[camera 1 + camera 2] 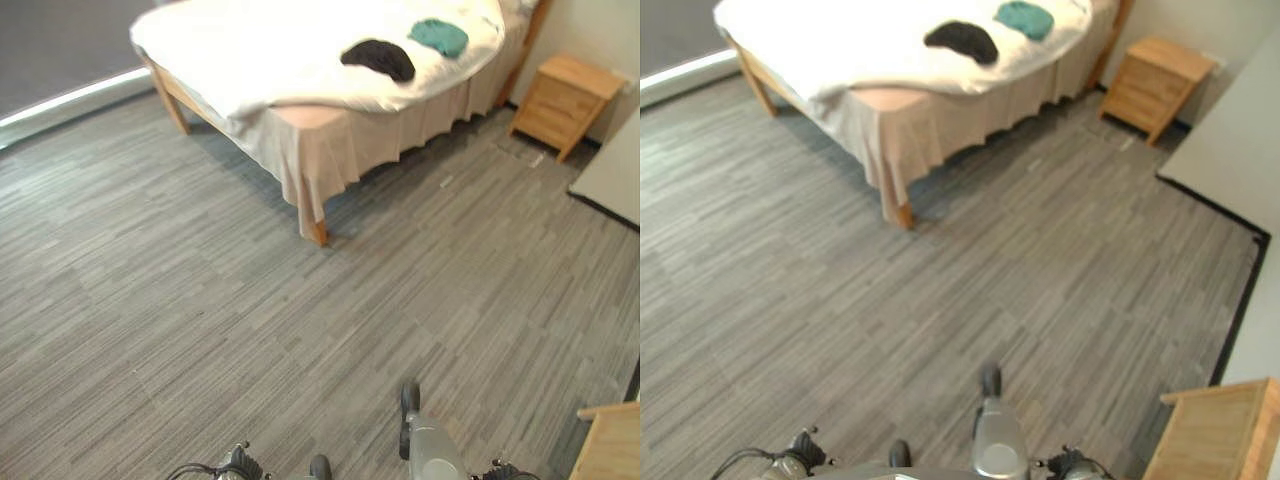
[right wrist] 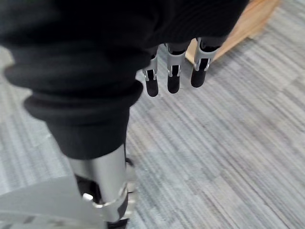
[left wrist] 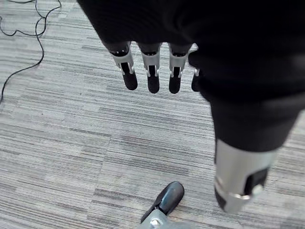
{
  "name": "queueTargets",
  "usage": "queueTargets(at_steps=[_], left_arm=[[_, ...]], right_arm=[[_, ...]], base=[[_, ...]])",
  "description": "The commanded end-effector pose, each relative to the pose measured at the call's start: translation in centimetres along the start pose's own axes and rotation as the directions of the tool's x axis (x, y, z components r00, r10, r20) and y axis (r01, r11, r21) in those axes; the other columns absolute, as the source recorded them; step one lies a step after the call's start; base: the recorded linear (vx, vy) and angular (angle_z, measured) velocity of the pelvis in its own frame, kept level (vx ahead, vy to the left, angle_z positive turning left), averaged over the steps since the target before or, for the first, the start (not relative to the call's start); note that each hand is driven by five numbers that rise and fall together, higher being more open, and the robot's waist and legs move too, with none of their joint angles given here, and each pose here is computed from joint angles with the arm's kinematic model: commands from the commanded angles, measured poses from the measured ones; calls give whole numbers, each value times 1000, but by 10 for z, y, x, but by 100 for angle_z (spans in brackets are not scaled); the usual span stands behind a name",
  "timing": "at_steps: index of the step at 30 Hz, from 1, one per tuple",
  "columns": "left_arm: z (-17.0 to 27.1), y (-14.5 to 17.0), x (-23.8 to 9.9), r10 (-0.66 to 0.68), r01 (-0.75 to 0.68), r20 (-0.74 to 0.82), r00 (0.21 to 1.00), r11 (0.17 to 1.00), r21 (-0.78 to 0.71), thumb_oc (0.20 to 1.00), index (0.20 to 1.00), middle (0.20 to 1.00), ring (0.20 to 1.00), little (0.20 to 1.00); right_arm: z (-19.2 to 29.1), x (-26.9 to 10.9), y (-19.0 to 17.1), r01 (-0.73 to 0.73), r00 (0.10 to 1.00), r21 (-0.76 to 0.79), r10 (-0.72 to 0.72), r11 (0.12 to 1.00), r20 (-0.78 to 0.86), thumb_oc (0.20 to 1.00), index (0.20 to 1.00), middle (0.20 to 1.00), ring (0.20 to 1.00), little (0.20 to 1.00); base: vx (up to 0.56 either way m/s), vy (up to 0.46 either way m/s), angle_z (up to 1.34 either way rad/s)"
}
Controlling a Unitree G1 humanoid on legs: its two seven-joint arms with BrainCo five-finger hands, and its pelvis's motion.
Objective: Tidy up the quilt and then pick up the clothes from the bed and put them into the laundry hamper.
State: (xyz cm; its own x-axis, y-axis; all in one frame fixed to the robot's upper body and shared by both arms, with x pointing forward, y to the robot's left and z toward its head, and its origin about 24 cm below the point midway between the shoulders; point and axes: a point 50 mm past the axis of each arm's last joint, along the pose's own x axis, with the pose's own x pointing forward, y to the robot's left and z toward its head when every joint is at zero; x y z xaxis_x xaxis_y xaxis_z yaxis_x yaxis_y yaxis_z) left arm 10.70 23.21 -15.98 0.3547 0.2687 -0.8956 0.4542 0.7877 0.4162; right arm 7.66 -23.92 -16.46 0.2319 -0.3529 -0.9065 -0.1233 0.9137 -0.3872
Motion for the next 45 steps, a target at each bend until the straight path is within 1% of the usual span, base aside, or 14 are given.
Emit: queueTargets(at_steps=[1, 5, 6, 8, 9, 12, 13, 16, 21, 24, 30, 35, 41, 45], left_arm=[[-2, 5, 0, 26, -27, 12, 1000, 998, 62, 1000, 1000, 1000, 1000, 1000], [12, 5, 1, 31, -33, 55, 998, 998, 51, 1000, 1000, 1000, 1000, 1000], [26, 12, 1, 54, -60, 105, 993, 997, 55, 1000, 1000, 1000, 1000, 1000], [44, 25, 1, 113, -120, 160, 981, 992, 32, 1000, 1000, 1000, 1000, 1000], [59, 28, 0, 151, -150, 201, 968, 989, -21, 1000, 1000, 1000, 1000, 1000], [62, 27, -1, 161, -159, 213, 964, 987, -28, 1000, 1000, 1000, 1000, 1000], [64, 25, -2, 169, -166, 229, 959, 986, -36, 1000, 1000, 1000, 1000, 1000], [56, 24, -1, 176, -166, 199, 964, 984, -62, 1000, 1000, 1000, 1000, 1000], [22, 19, 1, 143, -138, 71, 987, 988, -70, 1000, 1000, 1000, 1000, 1000], [5, 28, 1, 162, -161, 5, 987, 983, -91, 1000, 1000, 1000, 1000, 1000], [5, 35, 1, 177, -175, 11, 984, 981, -85, 1000, 1000, 1000, 1000, 1000], [5, 37, 2, 183, -182, 8, 983, 981, -73, 1000, 1000, 1000, 1000, 1000], [-5, 24, 1, 149, -150, -15, 989, 986, -79, 1000, 1000, 1000, 1000, 1000], [-7, 14, 0, 146, -149, -32, 989, 978, -146, 1000, 1000, 1000, 1000, 1000]], right_arm=[[-20, 0, -8, 28, 998, -31, -29, 999, -53, 1000, 1000, 1000, 1000, 1000], [-18, 1, -20, 52, 998, -101, -56, 994, -42, 1000, 1000, 1000, 1000, 1000], [-18, 1, -24, 64, 997, -187, -72, 980, -36, 1000, 1000, 1000, 1000, 1000], [-2, 2, -27, 93, 996, -207, -91, 974, 18, 1000, 1000, 1000, 1000, 1000], [21, 3, -28, 121, 991, -206, -105, 971, 84, 1000, 1000, 1000, 1000, 1000], [28, 3, -29, 129, 989, -230, -106, 965, 107, 1000, 1000, 1000, 1000, 1000], [34, 2, -32, 157, 981, -317, -111, 935, 158, 1000, 1000, 1000, 1000, 1000], [35, 2, -37, 173, 978, -373, -113, 912, 177, 1000, 1000, 1000, 1000, 1000], [31, 2, -26, 143, 982, -344, -90, 928, 164, 1000, 1000, 1000, 1000, 1000], [46, 0, -16, 110, 979, -244, -63, 963, 195, 1000, 1000, 1000, 1000, 1000], [39, 0, -13, 96, 985, -213, -61, 972, 164, 1000, 1000, 1000, 1000, 1000], [27, 1, -12, 71, 992, -163, -53, 984, 111, 1000, 1000, 1000, 1000, 1000], [-5, 0, -9, 30, 1000, -98, -30, 995, 8, 1000, 1000, 1000, 1000, 1000], [2, 2, -24, 93, 995, -91, -90, 991, 30, 1000, 1000, 1000, 1000, 1000]], base=[[554, -195, 25], [430, -223, 17], [388, -385, 13], [611, -437, -21], [534, -227, -44], [436, -38, -50], [398, 16, -17], [812, 76, -3], [601, 57, -10], [412, 114, -31], [417, -15, 40], [648, -302, 53], [579, -458, 74], [268, -447, 51]])
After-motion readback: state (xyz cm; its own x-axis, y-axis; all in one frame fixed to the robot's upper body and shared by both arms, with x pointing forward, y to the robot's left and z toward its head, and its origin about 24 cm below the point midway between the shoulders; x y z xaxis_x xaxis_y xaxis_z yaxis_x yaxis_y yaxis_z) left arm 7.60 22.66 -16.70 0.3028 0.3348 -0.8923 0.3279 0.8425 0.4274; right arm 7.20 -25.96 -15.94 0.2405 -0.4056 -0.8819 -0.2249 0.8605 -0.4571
